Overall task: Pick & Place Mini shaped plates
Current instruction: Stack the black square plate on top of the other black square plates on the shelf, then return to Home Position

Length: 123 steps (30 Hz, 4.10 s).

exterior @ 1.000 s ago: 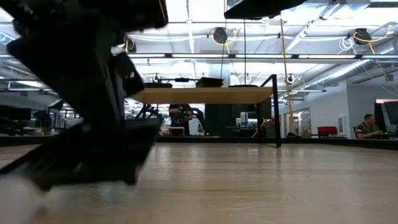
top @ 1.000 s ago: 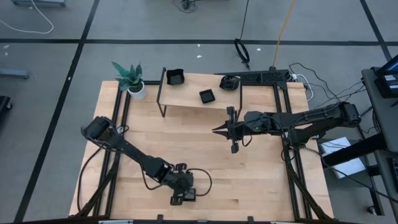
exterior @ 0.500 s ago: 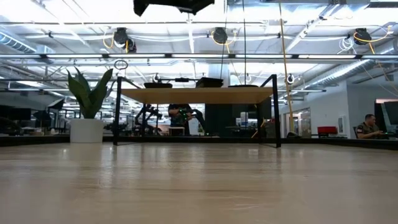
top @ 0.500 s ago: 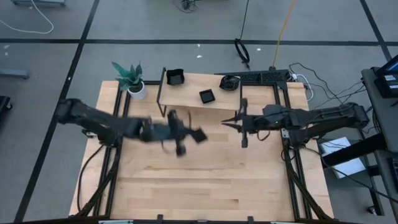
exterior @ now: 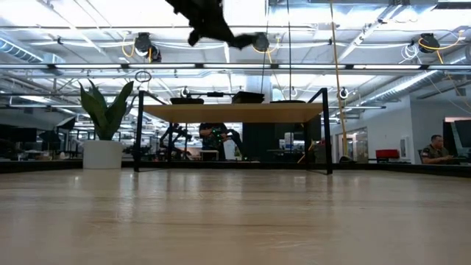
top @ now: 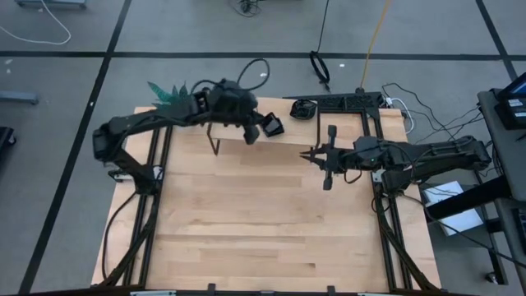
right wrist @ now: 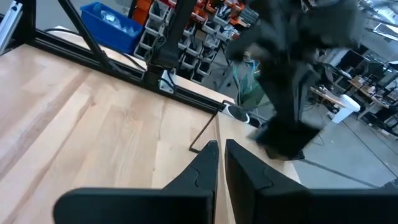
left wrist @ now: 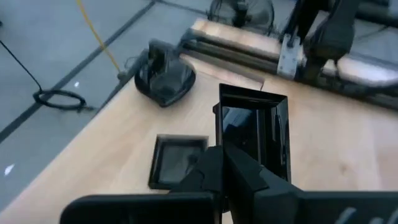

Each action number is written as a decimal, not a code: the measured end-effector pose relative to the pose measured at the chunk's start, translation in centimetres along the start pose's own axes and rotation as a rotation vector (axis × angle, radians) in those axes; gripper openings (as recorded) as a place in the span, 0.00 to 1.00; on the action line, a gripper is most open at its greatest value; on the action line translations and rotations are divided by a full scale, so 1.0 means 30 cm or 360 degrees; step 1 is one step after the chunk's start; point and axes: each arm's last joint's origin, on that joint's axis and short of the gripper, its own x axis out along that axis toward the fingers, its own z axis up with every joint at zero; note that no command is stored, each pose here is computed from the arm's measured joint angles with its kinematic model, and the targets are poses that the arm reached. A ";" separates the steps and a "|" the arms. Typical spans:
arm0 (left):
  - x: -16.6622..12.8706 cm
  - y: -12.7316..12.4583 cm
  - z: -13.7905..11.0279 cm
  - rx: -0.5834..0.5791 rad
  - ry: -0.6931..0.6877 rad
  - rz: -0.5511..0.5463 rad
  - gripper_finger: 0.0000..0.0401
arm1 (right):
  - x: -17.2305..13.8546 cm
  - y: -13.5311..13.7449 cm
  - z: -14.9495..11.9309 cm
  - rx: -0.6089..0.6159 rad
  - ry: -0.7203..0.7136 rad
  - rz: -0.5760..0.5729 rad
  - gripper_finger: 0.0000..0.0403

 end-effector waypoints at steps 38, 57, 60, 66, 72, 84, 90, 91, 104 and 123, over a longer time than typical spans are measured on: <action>0.241 0.187 -0.109 -0.0077 0.0328 0.0068 0.05 | 0.000 -0.001 0.001 -0.0050 -0.0002 0.0000 0.05; 0.200 0.168 -0.086 -0.0056 0.0281 0.0074 0.32 | 0.000 -0.001 0.001 -0.0050 -0.0001 -0.0003 0.05; 0.182 0.161 -0.072 0.0055 0.0246 0.0221 0.41 | 0.000 -0.001 0.001 -0.0050 -0.0001 -0.0004 0.05; 0.185 0.120 -0.058 0.0151 0.0182 0.0297 0.51 | 0.000 -0.001 0.001 -0.0049 0.0000 -0.0006 0.05; 0.235 0.088 -0.106 0.0246 0.0344 0.0259 0.51 | 0.000 -0.001 0.001 -0.0049 0.0000 -0.0006 0.05; 0.296 0.087 -0.145 0.0223 0.0425 0.0266 0.46 | 0.000 -0.002 0.003 -0.0041 -0.0012 -0.0011 0.05; 0.313 0.082 -0.148 0.0233 0.0412 0.0264 0.47 | 0.000 -0.002 0.003 -0.0041 -0.0011 -0.0012 0.05; 0.306 0.081 -0.143 0.0221 0.0403 0.0266 0.47 | 0.000 -0.002 0.003 -0.0042 -0.0010 -0.0012 0.05; -0.156 -0.033 -0.014 0.0021 0.0146 0.0113 0.51 | -0.038 -0.022 0.012 0.0176 -0.0030 -0.0097 0.05; -0.386 -0.118 -0.913 0.0091 -0.0746 -0.0415 0.50 | -0.256 0.090 -0.403 0.0523 -0.0194 -0.0139 0.05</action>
